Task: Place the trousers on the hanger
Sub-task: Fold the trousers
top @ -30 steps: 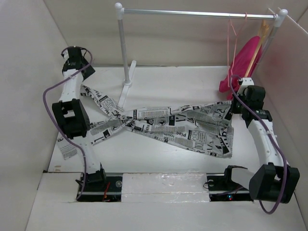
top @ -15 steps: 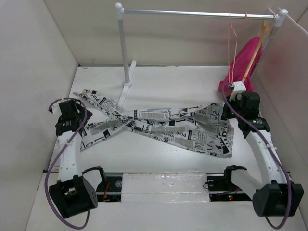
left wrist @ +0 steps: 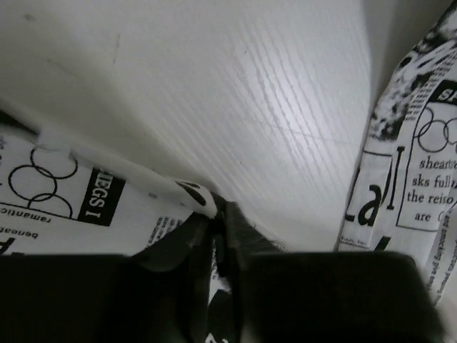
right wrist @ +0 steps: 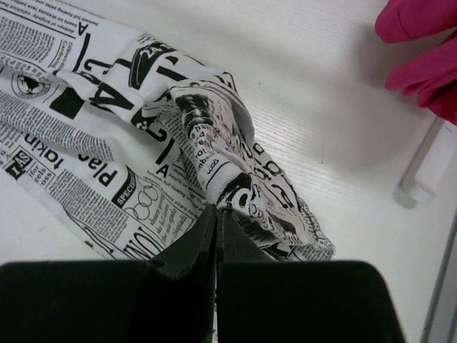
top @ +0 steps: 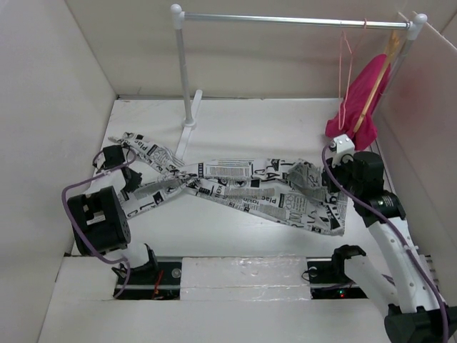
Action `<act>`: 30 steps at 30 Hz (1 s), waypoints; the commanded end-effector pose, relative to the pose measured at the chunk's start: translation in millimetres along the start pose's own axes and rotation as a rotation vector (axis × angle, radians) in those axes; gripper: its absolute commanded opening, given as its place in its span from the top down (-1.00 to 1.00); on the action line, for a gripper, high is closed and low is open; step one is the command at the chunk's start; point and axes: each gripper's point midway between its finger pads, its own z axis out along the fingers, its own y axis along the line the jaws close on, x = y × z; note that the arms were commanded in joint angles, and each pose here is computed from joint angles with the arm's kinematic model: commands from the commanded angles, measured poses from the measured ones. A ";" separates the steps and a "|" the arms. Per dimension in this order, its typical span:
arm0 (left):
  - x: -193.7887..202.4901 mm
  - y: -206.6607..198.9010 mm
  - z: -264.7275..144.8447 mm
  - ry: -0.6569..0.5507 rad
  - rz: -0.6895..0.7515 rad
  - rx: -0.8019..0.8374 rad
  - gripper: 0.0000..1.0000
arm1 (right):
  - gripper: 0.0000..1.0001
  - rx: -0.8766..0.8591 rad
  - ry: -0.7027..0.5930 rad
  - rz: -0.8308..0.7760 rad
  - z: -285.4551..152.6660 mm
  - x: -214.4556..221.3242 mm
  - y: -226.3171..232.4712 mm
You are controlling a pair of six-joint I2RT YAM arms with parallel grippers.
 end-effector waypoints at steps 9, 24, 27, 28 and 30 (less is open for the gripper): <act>-96.6 -26.1 -153.2 -0.457 0.013 0.169 1.00 | 1.00 0.149 0.029 -0.066 -33.4 -8.7 -25.6; -117.2 -244.1 -54.6 -0.172 0.398 0.125 -0.28 | -0.31 0.231 0.030 0.083 70.3 -61.9 -99.0; -109.8 -212.6 -65.6 -0.237 0.393 0.117 -0.56 | -0.64 0.195 0.083 0.060 66.5 -49.6 -89.3; -110.5 -202.5 -69.3 -0.253 0.398 0.091 -0.57 | -0.64 0.195 0.085 0.056 63.0 -46.4 -87.6; -107.1 -168.0 -78.8 -0.278 0.394 0.029 -0.57 | -0.63 0.196 0.086 0.056 48.1 -31.7 -80.0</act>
